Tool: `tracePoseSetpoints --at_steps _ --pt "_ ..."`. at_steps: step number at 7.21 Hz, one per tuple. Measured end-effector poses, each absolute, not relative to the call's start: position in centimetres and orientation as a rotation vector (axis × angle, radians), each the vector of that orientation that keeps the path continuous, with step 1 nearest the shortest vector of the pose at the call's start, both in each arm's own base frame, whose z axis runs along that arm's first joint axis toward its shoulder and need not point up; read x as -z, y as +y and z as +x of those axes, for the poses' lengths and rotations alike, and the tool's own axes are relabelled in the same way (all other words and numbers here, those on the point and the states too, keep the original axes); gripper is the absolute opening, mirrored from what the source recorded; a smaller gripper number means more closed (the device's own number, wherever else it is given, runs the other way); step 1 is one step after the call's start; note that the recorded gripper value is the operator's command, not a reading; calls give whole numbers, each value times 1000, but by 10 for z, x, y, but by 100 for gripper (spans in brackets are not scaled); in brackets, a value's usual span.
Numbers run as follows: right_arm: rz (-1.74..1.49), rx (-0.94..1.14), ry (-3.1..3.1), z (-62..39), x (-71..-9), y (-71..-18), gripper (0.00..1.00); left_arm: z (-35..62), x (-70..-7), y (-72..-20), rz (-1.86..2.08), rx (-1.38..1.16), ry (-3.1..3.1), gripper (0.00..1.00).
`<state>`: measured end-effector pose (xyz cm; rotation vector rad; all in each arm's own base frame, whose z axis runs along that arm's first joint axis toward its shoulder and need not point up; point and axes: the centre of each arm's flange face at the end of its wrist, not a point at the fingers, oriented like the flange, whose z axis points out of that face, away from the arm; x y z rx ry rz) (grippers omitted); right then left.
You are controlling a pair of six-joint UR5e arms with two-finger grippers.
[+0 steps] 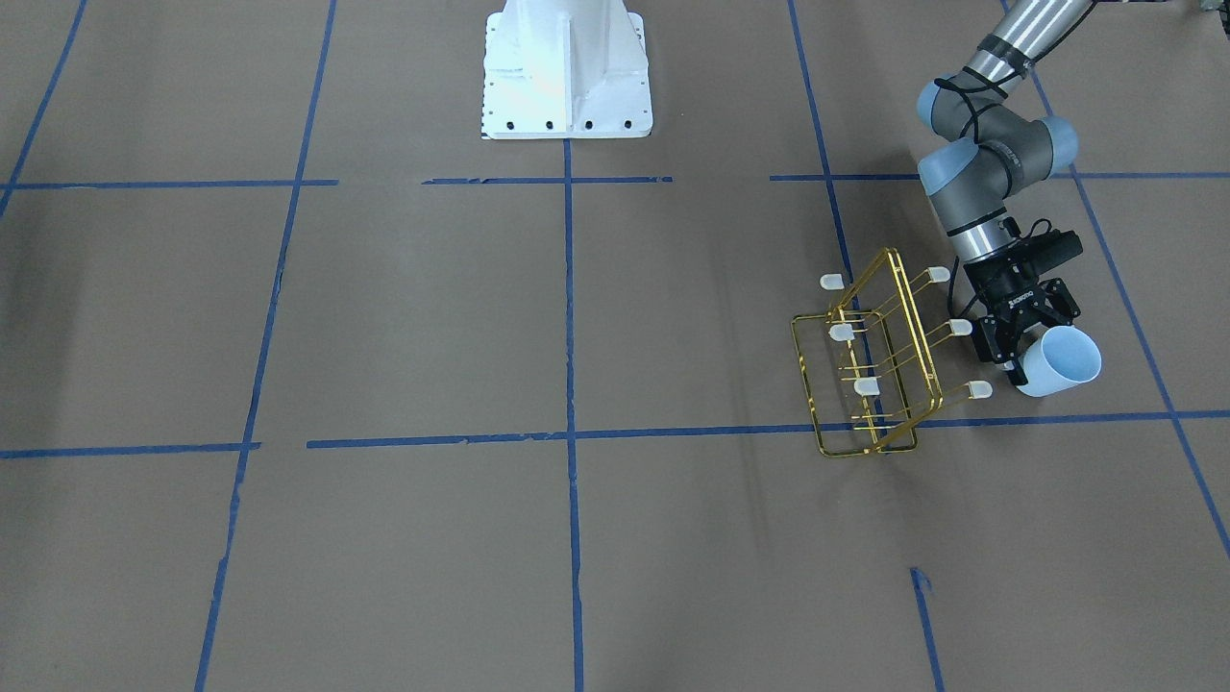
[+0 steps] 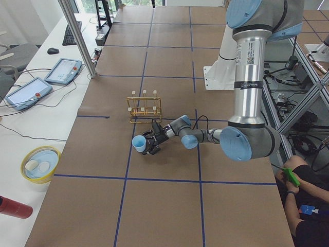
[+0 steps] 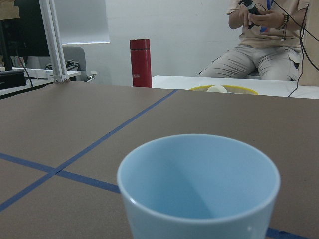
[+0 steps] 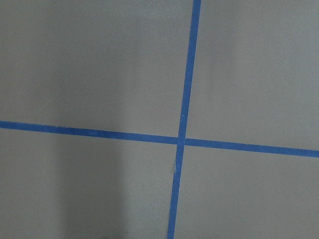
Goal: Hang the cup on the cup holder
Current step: 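Lift the cup with the left gripper and rotate it upside down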
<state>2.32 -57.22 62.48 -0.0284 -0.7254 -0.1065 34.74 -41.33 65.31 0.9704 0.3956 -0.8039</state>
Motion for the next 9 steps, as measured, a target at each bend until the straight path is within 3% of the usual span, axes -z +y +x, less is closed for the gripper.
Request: tracePoseSetpoints --at_steps 2,3,4,5,8,9 --pt "-28 106 -725 23 -625 -572 100 347 -648 -420 974 817 400 99" --pt "-28 106 -725 23 -625 -572 100 346 -647 -423 976 825 400 84" --pt "-28 106 -725 23 -625 -572 100 344 -646 -426 978 831 400 59" --pt "-28 106 -725 23 -625 -572 100 343 -647 -427 979 835 397 27" --pt "-28 106 -725 23 -625 -572 100 326 -643 -441 975 860 386 5" --pt "-28 106 -725 23 -625 -572 100 314 -636 -449 967 865 384 4"
